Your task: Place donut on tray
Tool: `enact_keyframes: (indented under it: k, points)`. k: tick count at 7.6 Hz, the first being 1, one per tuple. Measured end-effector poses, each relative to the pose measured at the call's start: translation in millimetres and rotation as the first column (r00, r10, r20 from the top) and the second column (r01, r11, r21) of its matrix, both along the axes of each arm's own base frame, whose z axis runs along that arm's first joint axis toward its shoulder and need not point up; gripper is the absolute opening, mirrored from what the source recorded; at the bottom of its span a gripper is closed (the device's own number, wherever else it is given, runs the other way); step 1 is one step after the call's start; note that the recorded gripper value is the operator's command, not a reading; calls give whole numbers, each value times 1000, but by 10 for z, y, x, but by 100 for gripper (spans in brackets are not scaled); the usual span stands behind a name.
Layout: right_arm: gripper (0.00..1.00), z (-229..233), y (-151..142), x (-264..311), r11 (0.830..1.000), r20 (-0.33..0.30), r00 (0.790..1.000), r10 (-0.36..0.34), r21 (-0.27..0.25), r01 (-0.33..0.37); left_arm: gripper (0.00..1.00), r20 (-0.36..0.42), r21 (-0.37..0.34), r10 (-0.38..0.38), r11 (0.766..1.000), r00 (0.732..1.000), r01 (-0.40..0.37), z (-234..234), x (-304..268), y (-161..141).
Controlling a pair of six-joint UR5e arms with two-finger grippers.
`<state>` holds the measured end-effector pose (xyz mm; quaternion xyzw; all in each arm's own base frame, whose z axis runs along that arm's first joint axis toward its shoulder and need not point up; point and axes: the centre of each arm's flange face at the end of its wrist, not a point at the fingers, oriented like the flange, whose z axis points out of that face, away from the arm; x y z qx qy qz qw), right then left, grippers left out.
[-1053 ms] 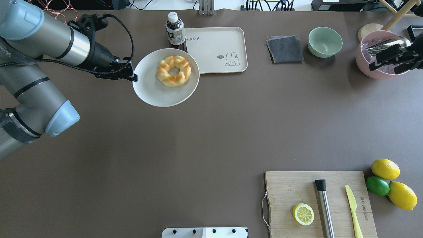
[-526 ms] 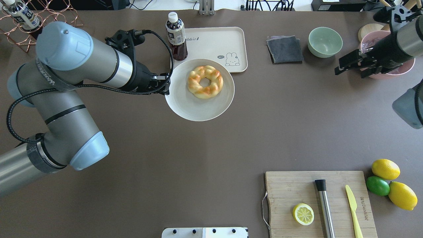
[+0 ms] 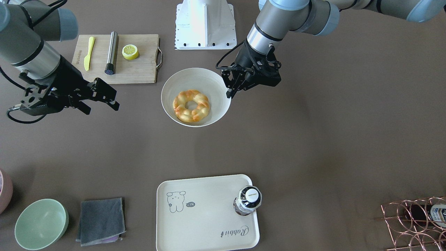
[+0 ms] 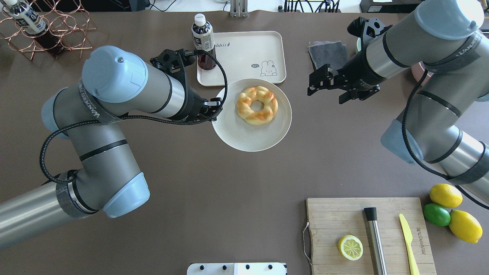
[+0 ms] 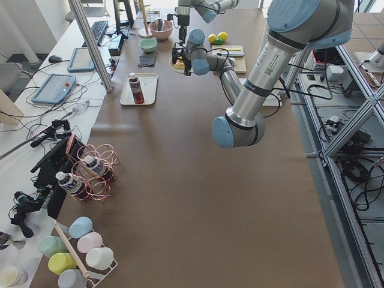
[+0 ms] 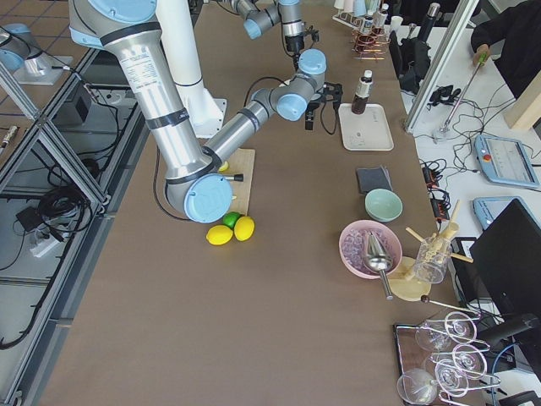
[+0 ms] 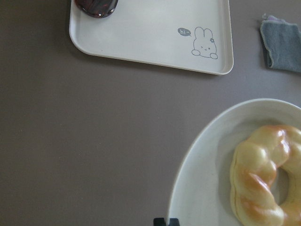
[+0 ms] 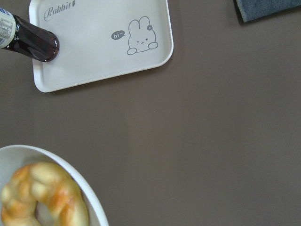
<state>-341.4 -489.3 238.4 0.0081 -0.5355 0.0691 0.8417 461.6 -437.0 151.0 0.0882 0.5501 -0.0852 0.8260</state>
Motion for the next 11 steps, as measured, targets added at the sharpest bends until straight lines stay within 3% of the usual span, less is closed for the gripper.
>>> enact_keyframes:
  k: [1, 2, 4, 6, 7, 8, 9, 11]
  points:
    - [72, -121, 59, -103, 999, 23, 1000, 10, -35, -9, 0, -1, -4, -4, 1000, 1000, 4, -4, 22, 18]
    - [62, -184, 114, -199, 999, 31, 999, 15, -51, -14, 0, -1, -6, -6, 1000, 1000, 6, -6, 28, 24]
    - [56, -197, 182, -330, 998, 27, 999, 16, -56, -15, 0, -2, -7, -7, 1000, 1000, 7, -8, 29, 27]
    - [58, -189, 219, -400, 998, 22, 1000, 12, -54, -11, 0, -3, -8, -6, 1000, 1000, 6, -13, 26, 30]
    - [38, -186, 231, -420, 999, 21, 1000, 11, -53, -10, 0, -5, -8, -5, 1000, 1000, 5, -19, 22, 34]
    - [9, -178, 245, -442, 999, 20, 1000, 7, -54, -6, 0, -7, -7, -5, 1000, 1000, 5, -23, 19, 36]
    - [0, -169, 254, -454, 999, 18, 1000, 5, -54, -4, 0, -8, -7, -5, 1000, 1000, 5, -27, 17, 39]
    - [0, -169, 258, -449, 999, 18, 1000, 3, -50, -3, 0, -5, -7, -5, 1000, 1000, 5, -9, 19, 36]
